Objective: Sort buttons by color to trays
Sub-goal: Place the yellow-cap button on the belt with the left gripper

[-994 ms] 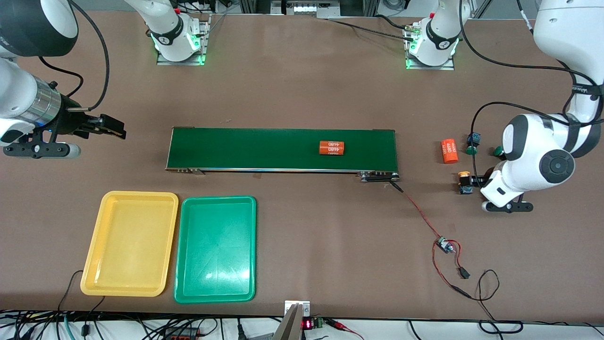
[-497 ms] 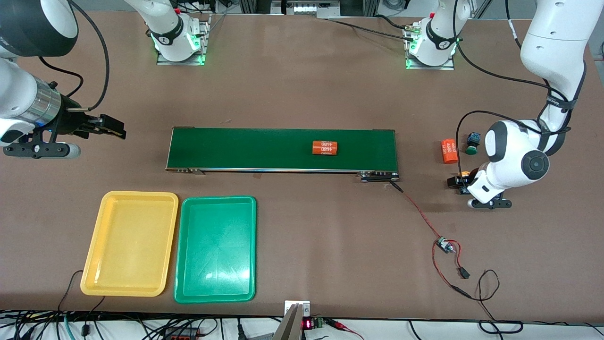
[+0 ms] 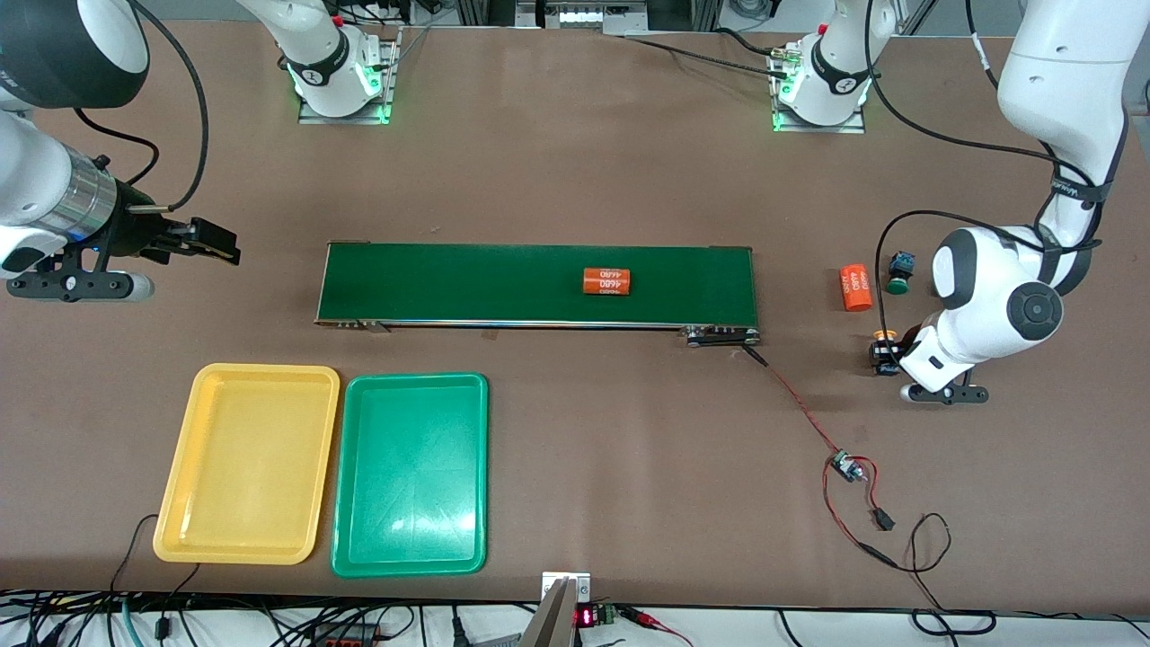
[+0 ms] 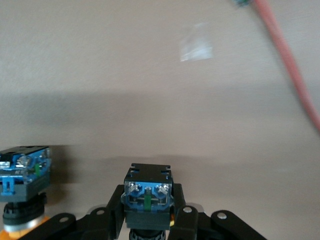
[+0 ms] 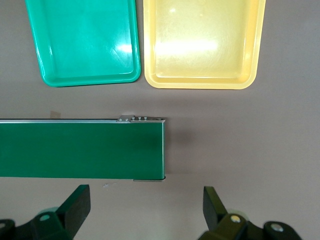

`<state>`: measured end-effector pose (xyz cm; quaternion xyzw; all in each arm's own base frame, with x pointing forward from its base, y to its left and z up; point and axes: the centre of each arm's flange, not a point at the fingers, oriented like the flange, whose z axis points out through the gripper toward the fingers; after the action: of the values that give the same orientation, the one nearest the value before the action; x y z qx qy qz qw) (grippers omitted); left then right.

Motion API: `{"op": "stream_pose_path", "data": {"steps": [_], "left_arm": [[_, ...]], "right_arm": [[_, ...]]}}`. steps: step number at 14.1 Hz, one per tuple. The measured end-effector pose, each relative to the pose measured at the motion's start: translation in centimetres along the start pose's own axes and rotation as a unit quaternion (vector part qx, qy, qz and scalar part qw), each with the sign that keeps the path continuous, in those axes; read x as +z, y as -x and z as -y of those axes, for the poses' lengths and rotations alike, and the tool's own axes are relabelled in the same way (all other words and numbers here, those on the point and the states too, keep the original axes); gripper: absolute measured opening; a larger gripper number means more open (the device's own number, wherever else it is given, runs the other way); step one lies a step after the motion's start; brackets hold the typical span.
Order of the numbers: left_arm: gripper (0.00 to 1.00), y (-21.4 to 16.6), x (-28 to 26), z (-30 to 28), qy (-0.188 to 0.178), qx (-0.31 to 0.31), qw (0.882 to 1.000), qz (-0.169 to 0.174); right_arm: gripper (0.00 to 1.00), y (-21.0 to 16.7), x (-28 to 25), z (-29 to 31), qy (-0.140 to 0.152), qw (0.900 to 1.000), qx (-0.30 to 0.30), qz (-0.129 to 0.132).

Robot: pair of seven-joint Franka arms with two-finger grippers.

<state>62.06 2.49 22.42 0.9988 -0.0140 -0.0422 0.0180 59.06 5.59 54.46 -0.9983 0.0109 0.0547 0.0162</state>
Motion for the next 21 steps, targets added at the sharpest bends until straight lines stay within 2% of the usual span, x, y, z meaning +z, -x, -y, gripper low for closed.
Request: {"op": "stream_pose_path", "data": {"steps": [4,6,8,10,13,20,21], "left_arm": [[0.41,-0.9,-5.3,-11.2,0.040,0.012,0.999,0.025],[0.41,0.4,-5.4,-18.4,0.055,0.032,0.997,0.039],[0.41,2.6,-5.3,-25.1,0.063,0.017,0.996,0.060],[0.41,4.5,-5.6,-29.3,0.064,-0.006,0.995,0.080],[0.41,6.2,-5.4,-32.0,0.059,-0.040,0.993,0.097],[0.41,5.9,-1.4,-32.1,0.065,-0.068,0.989,0.114],[0.45,5.9,-0.8,-32.1,0.067,-0.068,0.989,0.115]], "right_arm": [[1.00,0.0,0.2,0.0,0.000,1.000,0.000,0.002],[1.00,0.0,0.2,0.0,0.000,1.000,0.000,0.002],[1.00,0.0,0.2,0.0,0.000,1.000,0.000,0.002],[1.00,0.0,0.2,0.0,0.000,1.000,0.000,0.002],[1.00,0.0,0.2,0.0,0.000,1.000,0.000,0.002],[1.00,0.0,0.3,0.0,0.000,1.000,0.000,0.002],[1.00,0.0,0.3,0.0,0.000,1.000,0.000,0.003]]}}
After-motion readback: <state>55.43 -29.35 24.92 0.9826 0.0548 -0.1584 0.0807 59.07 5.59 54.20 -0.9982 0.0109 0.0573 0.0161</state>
